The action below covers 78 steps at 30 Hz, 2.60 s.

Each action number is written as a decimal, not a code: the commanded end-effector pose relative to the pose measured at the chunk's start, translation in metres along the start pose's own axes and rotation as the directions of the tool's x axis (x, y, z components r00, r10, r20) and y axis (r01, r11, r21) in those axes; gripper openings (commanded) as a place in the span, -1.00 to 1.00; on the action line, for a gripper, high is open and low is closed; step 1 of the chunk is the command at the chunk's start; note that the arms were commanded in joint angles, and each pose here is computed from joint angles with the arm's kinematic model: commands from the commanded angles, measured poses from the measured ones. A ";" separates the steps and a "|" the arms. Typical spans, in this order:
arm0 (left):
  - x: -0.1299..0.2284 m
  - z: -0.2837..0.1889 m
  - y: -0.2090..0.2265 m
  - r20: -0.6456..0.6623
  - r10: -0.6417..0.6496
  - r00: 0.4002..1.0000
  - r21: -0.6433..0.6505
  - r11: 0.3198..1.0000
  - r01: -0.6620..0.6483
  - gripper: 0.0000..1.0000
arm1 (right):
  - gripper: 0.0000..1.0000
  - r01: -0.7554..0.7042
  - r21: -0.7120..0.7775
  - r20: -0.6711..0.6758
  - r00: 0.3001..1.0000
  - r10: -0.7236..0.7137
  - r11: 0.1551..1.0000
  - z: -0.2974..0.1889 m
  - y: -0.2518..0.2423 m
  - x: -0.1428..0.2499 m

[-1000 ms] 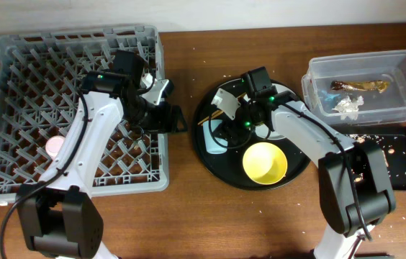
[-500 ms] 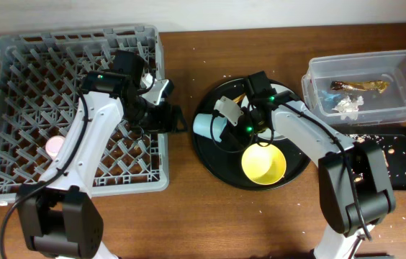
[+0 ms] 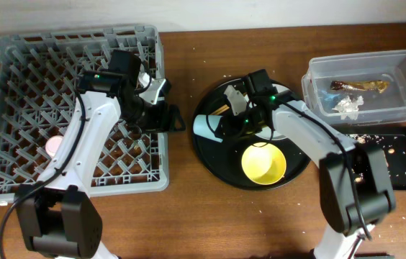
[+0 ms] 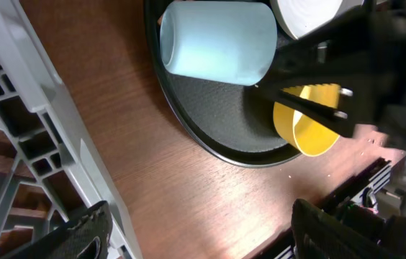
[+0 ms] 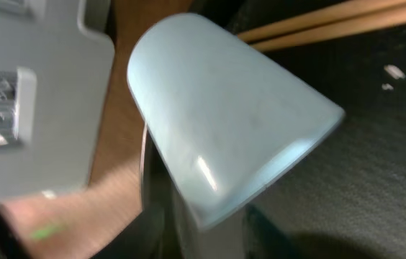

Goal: Sort waste into correct bins and load items into the dishwasher rack

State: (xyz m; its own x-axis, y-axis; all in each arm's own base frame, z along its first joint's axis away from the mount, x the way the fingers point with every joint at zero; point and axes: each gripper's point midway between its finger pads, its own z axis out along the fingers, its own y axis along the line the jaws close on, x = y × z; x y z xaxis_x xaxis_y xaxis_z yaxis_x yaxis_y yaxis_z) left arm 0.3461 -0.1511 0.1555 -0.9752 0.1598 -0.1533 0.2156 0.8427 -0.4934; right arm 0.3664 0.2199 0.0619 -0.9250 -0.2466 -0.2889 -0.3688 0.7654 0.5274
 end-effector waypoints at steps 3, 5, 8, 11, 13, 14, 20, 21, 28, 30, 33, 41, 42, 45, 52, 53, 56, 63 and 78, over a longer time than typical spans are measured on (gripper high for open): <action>-0.002 0.000 0.000 -0.002 -0.012 1.000 0.010 1.000 0.012 0.58 | -0.92 -0.045 -0.073 0.021 0.999 0.047 0.996 -0.003 0.007 -0.009; -0.002 0.000 0.000 -0.002 -0.012 1.000 0.010 1.000 0.012 0.58 | -0.92 -0.052 -0.062 0.033 0.998 0.054 0.997 -0.019 0.006 -0.010; -0.002 0.000 0.000 -0.001 -0.012 1.000 0.010 1.000 0.012 0.59 | -0.92 -0.072 0.068 0.070 0.995 0.067 0.995 -0.057 -0.003 -0.011; -0.003 0.000 0.000 0.001 -0.010 1.000 0.010 1.000 0.010 0.59 | -0.74 -0.074 0.190 0.076 0.995 0.061 0.979 -0.074 -0.011 -0.007; -0.003 0.000 0.000 0.001 -0.010 1.000 0.010 1.000 0.010 0.59 | -0.56 -0.043 0.248 0.067 0.997 0.027 0.968 -0.072 -0.019 -0.006; -0.003 -0.001 0.000 0.002 -0.011 1.000 0.009 1.000 0.011 0.59 | -0.33 -0.025 0.342 0.061 0.998 0.004 0.939 -0.073 -0.028 -0.005; -0.018 -0.034 0.022 0.089 -0.133 0.987 0.177 0.977 0.116 0.59 | 0.00 0.169 0.672 -0.035 0.980 -0.197 0.721 -0.063 -0.024 -0.004; -0.020 -0.044 0.029 0.113 -0.136 0.984 0.214 0.971 0.110 0.59 | 0.01 0.189 0.719 -0.052 0.974 -0.219 0.669 -0.060 -0.027 -0.003; -0.019 -0.052 0.044 0.134 -0.134 0.982 0.203 0.974 0.105 0.59 | -0.12 0.289 0.802 -0.178 0.951 -0.253 0.523 -0.046 -0.047 0.005; -0.018 -0.052 0.045 0.134 -0.135 0.982 0.200 0.974 0.106 0.60 | -0.12 0.310 0.794 -0.191 0.944 -0.270 0.522 -0.043 -0.041 0.007; -0.018 -0.052 0.047 0.133 -0.135 0.982 0.192 0.976 0.108 0.60 | -0.12 0.374 0.759 -0.253 0.924 -0.287 0.533 -0.034 -0.029 0.019; -0.017 -0.051 0.049 0.131 -0.135 0.982 0.178 0.978 0.111 0.60 | -0.10 0.356 0.772 -0.193 0.920 -0.340 0.527 -0.016 -0.006 0.011; -0.017 -0.051 0.049 0.131 -0.135 0.982 0.178 0.978 0.111 0.60 | -0.10 0.334 0.779 -0.170 0.927 -0.333 0.531 -0.015 -0.012 0.005; -0.017 -0.051 0.049 0.130 -0.135 0.982 0.178 0.978 0.110 0.60 | -0.19 0.293 0.793 -0.138 0.940 -0.311 0.535 -0.006 -0.032 -0.005; -0.017 -0.051 0.049 0.130 -0.135 0.982 0.179 0.978 0.111 0.60 | -0.44 0.246 0.816 -0.089 0.948 -0.306 0.523 -0.009 -0.038 -0.014; -0.017 -0.051 0.049 0.130 -0.135 0.982 0.179 0.978 0.111 0.60 | -0.46 0.222 0.826 -0.065 0.951 -0.302 0.518 -0.011 -0.038 -0.017; -0.016 -0.051 0.048 0.124 -0.139 0.983 0.180 0.977 0.115 0.60 | -0.63 0.200 0.829 -0.035 0.950 -0.310 0.522 -0.011 -0.037 -0.023; -0.016 -0.051 0.048 0.124 -0.139 0.982 0.180 0.977 0.115 0.60 | -0.92 0.141 0.846 0.022 0.955 -0.297 0.514 -0.039 -0.027 -0.025; -0.019 -0.054 0.025 0.150 -0.059 0.987 0.288 0.958 0.013 0.59 | -0.92 -0.078 0.412 -0.093 0.988 0.127 0.908 -0.065 0.027 0.058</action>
State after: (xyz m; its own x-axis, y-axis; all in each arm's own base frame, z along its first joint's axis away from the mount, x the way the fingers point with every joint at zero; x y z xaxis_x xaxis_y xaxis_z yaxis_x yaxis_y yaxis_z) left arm 0.3646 -0.1021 0.1882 -0.9750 0.0115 -0.2218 0.1703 0.6799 -0.7133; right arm 0.2979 0.1857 0.1208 -0.9573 -0.2236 -0.1832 -0.2530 0.9547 0.1570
